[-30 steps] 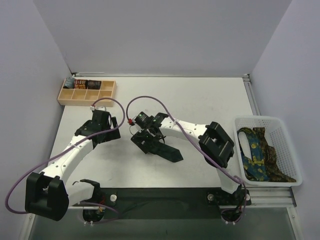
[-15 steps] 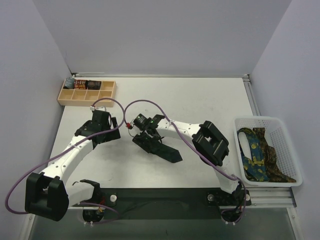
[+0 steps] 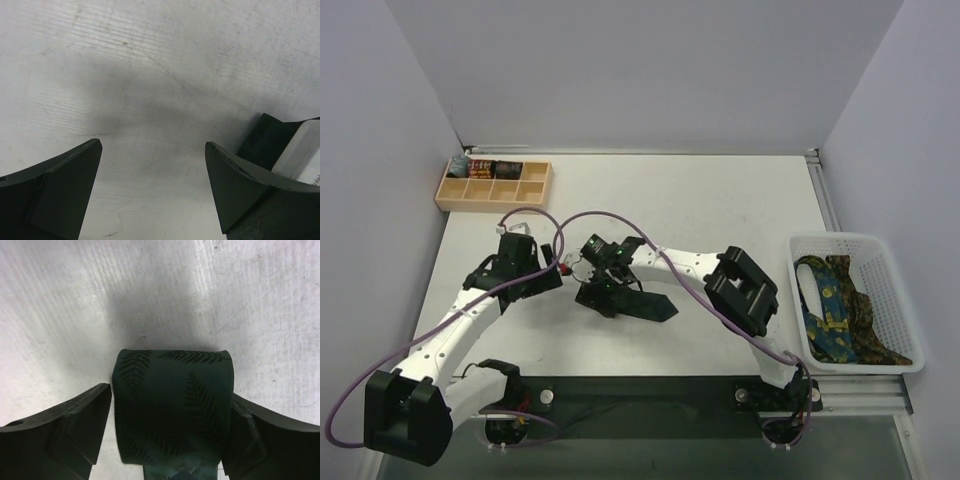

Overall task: Roll the ties
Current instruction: Roll the tie

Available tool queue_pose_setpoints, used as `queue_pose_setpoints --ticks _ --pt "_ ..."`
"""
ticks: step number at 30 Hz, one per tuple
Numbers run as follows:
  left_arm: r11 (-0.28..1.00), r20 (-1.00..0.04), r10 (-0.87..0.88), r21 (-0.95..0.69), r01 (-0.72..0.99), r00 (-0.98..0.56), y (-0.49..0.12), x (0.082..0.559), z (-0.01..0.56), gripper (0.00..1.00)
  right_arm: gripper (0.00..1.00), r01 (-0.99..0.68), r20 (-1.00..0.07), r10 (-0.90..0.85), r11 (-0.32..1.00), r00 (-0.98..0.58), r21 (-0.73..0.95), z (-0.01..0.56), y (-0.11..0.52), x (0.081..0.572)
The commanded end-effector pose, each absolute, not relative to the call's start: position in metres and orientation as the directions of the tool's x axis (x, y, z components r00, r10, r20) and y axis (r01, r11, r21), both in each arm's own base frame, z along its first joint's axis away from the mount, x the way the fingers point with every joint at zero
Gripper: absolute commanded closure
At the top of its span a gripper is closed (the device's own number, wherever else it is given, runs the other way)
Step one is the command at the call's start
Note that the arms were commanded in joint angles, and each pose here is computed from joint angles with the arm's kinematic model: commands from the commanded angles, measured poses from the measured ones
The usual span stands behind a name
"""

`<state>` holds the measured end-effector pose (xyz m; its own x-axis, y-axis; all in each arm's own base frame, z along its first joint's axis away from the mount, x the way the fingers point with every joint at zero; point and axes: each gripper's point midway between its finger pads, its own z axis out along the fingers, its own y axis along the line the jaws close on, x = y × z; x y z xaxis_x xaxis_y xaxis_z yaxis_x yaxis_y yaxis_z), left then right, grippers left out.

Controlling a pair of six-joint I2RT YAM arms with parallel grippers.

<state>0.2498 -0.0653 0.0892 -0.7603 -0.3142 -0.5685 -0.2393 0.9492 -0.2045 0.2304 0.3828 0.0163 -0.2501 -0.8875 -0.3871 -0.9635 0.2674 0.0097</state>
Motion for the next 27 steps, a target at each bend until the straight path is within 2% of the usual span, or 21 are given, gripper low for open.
queue_pose_setpoints --ticks 1,4,7,8,10,11,12,13,15,17,19,27 --pt "0.918 -0.534 -0.378 -0.321 -0.233 -0.756 -0.084 0.246 0.091 0.04 0.20 -0.966 -0.493 -0.840 0.258 -0.226 0.002 0.071 0.394 0.227" --pt "0.898 -0.494 -0.388 -0.391 -0.200 -0.778 -0.100 0.243 0.088 0.03 0.16 -0.947 -0.561 -0.787 0.321 -0.255 -0.021 0.111 0.391 0.230" --pt "0.869 -0.469 -0.394 -0.470 -0.155 -0.790 -0.117 0.245 0.088 0.03 0.16 -0.890 -0.591 -0.718 0.455 -0.367 0.001 0.121 0.378 0.235" --pt "0.862 -0.459 -0.397 -0.484 -0.151 -0.795 -0.120 0.244 0.086 0.03 0.20 -0.841 -0.628 -0.649 0.541 -0.430 0.016 0.134 0.372 0.242" --pt "0.837 -0.452 -0.397 -0.534 -0.114 -0.799 -0.132 0.249 0.089 0.03 0.23 -0.775 -0.622 -0.583 0.629 -0.523 0.062 0.123 0.355 0.240" --pt "0.831 -0.447 -0.398 -0.546 -0.108 -0.801 -0.135 0.250 0.090 0.03 0.27 -0.741 -0.666 -0.518 0.667 -0.537 0.079 0.135 0.352 0.245" --pt "0.820 -0.443 -0.397 -0.564 -0.094 -0.804 -0.140 0.252 0.090 0.03 0.30 -0.664 -0.668 -0.433 0.738 -0.605 0.123 0.133 0.345 0.250" --pt "0.817 -0.444 -0.391 -0.570 -0.082 -0.806 -0.143 0.253 0.091 0.03 0.32 -0.621 -0.652 -0.402 0.771 -0.643 0.137 0.121 0.330 0.245" --pt "0.816 -0.446 -0.382 -0.573 -0.069 -0.809 -0.148 0.256 0.090 0.03 0.40 -0.487 -0.651 -0.228 0.837 -0.724 0.248 0.116 0.324 0.253" --pt "0.819 -0.447 -0.366 -0.572 -0.054 -0.817 -0.153 0.256 0.089 0.03 0.46 -0.411 -0.634 -0.122 0.849 -0.764 0.331 0.104 0.318 0.251" --pt "0.821 -0.442 -0.343 -0.569 -0.036 -0.829 -0.161 0.255 0.086 0.03 0.46 -0.350 -0.608 -0.026 0.837 -0.793 0.421 0.101 0.323 0.253" --pt "0.839 -0.445 -0.280 -0.544 0.008 -0.850 -0.184 0.258 0.077 0.03 0.49 -0.259 -0.522 0.099 0.781 -0.847 0.568 0.073 0.337 0.251"
